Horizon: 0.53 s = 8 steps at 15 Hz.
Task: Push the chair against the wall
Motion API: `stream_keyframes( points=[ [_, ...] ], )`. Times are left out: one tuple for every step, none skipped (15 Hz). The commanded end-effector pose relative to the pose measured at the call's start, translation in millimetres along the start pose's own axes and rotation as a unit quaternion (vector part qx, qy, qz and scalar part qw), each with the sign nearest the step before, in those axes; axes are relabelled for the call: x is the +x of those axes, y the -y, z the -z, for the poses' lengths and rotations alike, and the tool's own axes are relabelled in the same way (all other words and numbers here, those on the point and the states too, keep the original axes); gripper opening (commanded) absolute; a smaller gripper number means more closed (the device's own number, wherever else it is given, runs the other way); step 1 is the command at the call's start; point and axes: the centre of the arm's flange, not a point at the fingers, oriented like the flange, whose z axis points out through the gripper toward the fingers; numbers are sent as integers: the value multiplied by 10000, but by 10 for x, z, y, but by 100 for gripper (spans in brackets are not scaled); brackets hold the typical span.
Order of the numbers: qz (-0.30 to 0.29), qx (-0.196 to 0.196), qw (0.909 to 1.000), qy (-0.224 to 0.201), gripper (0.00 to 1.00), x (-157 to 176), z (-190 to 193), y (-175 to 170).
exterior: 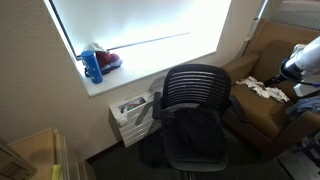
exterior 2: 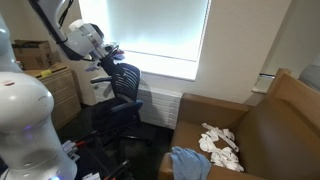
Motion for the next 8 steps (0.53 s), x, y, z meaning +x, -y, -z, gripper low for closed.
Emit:
stream_keyframes(
  points=[
    [130,27,9996,-260,100,97,-450,534],
    [265,68,9992,-281,100,122,-480,681],
    [377,73,9989,-281,100,158,-510,817],
    [493,88,9982,-337,100,210,-545,941],
    [555,38,9976,-421,100,305,-567,1057],
    [577,-36,9971,-493,100,397,-600,1142],
    [543,-122,9968,-577,100,524,-637,1201],
    [473,-211,9968,-607,100,607,-649,1221]
  ],
)
